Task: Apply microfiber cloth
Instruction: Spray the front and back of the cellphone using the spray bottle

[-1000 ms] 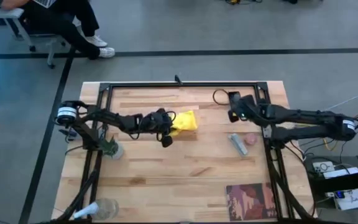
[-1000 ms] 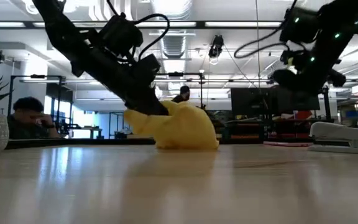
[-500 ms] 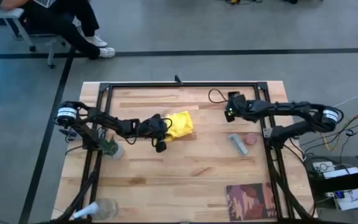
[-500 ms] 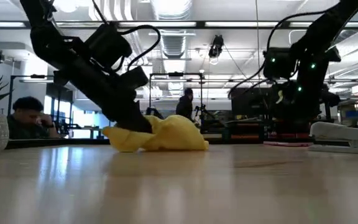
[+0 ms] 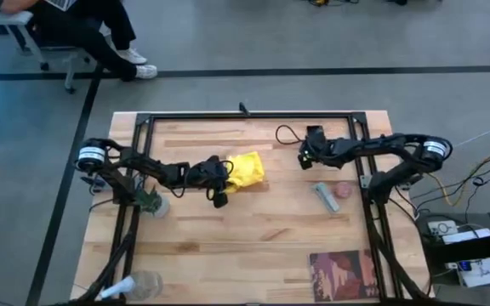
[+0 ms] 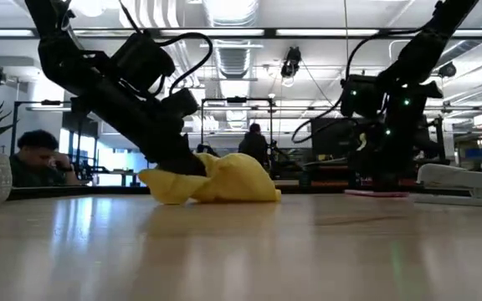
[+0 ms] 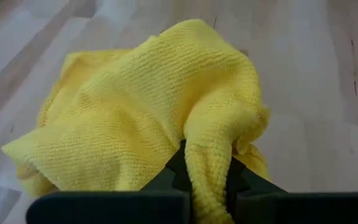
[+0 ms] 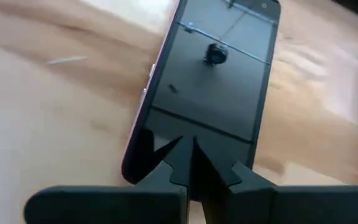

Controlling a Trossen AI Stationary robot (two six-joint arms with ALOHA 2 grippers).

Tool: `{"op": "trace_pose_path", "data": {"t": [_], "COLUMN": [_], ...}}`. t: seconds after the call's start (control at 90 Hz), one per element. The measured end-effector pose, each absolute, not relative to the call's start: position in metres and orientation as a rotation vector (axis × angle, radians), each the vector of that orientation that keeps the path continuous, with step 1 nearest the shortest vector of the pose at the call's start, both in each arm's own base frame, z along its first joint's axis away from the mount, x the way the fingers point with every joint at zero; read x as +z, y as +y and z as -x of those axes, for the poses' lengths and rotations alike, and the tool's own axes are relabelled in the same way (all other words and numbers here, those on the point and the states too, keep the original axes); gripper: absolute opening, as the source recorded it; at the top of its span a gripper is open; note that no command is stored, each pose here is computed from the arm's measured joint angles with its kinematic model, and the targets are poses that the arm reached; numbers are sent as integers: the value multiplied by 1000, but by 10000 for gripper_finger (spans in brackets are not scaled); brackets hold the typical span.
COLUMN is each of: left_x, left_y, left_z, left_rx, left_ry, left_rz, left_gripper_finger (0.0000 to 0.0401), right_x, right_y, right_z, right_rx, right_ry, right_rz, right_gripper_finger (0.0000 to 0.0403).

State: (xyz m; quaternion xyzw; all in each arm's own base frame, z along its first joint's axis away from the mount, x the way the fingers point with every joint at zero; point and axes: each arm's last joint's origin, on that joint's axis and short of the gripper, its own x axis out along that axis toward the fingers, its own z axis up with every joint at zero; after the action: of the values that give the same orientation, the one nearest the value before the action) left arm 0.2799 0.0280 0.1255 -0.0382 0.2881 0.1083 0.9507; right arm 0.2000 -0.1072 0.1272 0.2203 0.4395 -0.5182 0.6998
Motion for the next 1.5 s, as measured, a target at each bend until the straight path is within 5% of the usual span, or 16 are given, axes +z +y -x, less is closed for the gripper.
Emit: {"op": "trace_pose_path", "data": {"t": [0.4,0.8,1.133,1.356,1.5], "left_x": [126,126,126,126,125], "left_y": [28,28,30,30,30], "left_z": [-280,-280,-280,-280,-280], "left_rx": [222,231,260,261,286], "left_ry": [581,580,573,573,575], "left_rz": [81,78,70,70,63], "left_gripper_finger": [9,9,10,10,10], "right_x": [128,124,165,168,160], "right_y": [-74,-8,29,31,28], "right_z": [-233,-279,-302,-291,-281], "right_rx": [-937,-481,-281,-176,-192], "right_ry": [866,734,717,1007,1153], "right_rz": [-517,-542,-40,268,350], "right_gripper_finger": [0,0,0,3,50]}}
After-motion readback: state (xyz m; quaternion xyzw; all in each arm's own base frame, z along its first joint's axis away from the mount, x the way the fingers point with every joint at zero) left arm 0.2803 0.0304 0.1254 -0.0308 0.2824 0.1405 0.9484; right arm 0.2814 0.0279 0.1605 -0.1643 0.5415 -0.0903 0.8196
